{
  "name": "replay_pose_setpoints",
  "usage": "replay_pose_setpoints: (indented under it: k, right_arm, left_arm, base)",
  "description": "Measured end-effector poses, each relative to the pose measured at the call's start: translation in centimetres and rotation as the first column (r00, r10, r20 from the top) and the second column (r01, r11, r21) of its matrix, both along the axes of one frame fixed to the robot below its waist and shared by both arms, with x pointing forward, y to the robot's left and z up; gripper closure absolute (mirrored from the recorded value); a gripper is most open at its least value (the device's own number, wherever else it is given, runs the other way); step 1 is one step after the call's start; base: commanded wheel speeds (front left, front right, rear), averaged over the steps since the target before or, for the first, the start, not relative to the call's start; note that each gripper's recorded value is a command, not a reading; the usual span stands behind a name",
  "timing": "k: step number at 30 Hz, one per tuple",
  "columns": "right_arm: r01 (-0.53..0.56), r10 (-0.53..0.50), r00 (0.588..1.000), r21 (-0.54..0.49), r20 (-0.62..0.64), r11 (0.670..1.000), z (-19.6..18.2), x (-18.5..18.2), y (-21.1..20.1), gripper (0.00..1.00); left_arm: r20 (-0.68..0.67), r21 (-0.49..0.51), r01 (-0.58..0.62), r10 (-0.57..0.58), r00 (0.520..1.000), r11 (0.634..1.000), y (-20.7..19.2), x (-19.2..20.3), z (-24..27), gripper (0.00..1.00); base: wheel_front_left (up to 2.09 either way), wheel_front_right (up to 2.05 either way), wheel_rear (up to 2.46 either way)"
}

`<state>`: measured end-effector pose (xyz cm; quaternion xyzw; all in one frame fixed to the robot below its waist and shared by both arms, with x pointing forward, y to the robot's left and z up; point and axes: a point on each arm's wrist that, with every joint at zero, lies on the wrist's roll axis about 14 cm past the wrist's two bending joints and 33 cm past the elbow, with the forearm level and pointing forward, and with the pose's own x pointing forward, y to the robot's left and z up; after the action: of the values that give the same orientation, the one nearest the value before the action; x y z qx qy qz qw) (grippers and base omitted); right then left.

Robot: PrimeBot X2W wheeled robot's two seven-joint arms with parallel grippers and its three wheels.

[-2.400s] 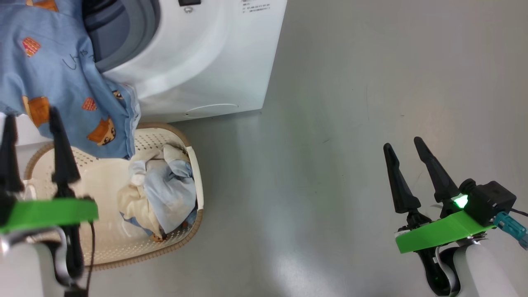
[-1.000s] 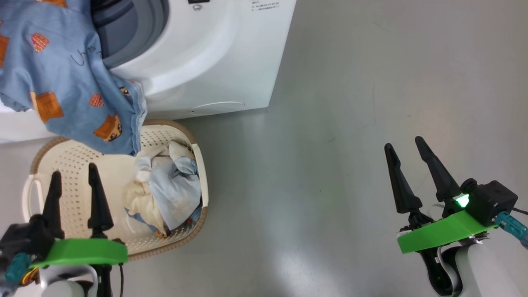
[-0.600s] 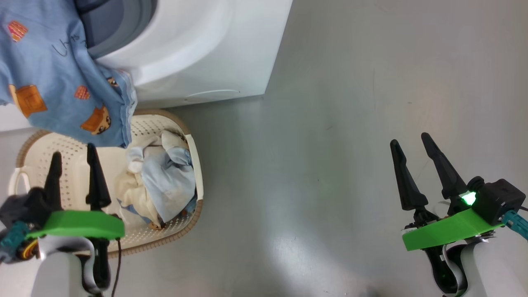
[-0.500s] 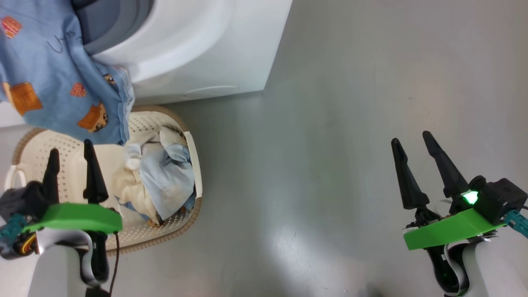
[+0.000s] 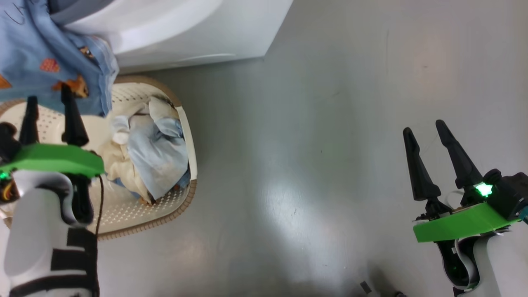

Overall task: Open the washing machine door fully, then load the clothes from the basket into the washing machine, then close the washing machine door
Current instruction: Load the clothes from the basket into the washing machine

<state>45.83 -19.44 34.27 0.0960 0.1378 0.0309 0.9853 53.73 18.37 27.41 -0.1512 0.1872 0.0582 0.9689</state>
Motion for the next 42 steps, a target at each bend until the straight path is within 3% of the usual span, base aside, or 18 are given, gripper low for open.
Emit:
replay_pose_setpoints:
  k: [8, 9, 10, 11, 25, 34, 42]
  right_arm:
    - [-0.003, 0.003, 1.000, 0.002, -0.023, 1.000, -1.3, 0.2, 0.1, 0.00]
    - [-0.004, 0.004, 1.000, 0.003, -0.023, 1.000, -1.3, 0.3, 0.2, 0.00]
    - [-0.004, 0.004, 1.000, 0.003, -0.022, 1.000, -1.2, 0.3, 0.2, 0.00]
    - [-0.004, 0.004, 1.000, 0.004, -0.022, 1.000, -1.2, 0.3, 0.2, 0.00]
    - [-0.003, 0.002, 0.999, 0.011, 0.042, 1.000, 1.7, 0.7, 0.5, 0.00]
    - [-0.014, 0.011, 0.996, 0.031, 0.094, 0.999, 4.2, 0.5, 1.3, 0.00]
    - [0.014, -0.017, 0.995, 0.028, 0.099, 1.000, 4.8, 0.0, 0.3, 0.00]
  left_arm:
    - [0.129, -0.046, 0.025, -0.019, 0.991, 0.999, -0.8, 3.7, 2.5, 0.00]
    - [0.153, -0.062, 0.039, -0.029, 0.988, 0.997, -1.4, 4.1, 3.2, 0.11]
    - [0.173, -0.083, 0.052, -0.037, 0.984, 0.995, -2.0, 4.3, 3.8, 0.63]
    - [0.185, -0.096, 0.067, -0.049, 0.982, 0.993, -2.6, 4.5, 4.2, 1.00]
    - [0.225, -0.122, 0.108, -0.078, 0.971, 0.987, -2.6, 2.2, 7.3, 1.00]
    - [0.296, -0.002, 0.094, -0.089, 0.951, 0.996, 0.0, 2.0, 11.4, 1.00]
    - [0.382, 0.124, 0.107, -0.147, 0.912, 0.986, 0.3, 6.4, 15.2, 1.00]
  base:
    - [0.00, 0.00, 0.00]
    - [0.00, 0.00, 0.00]
    - [0.00, 0.00, 0.00]
    - [0.00, 0.00, 0.00]
    - [0.00, 0.00, 0.00]
    - [0.00, 0.00, 0.00]
    - [0.00, 0.00, 0.00]
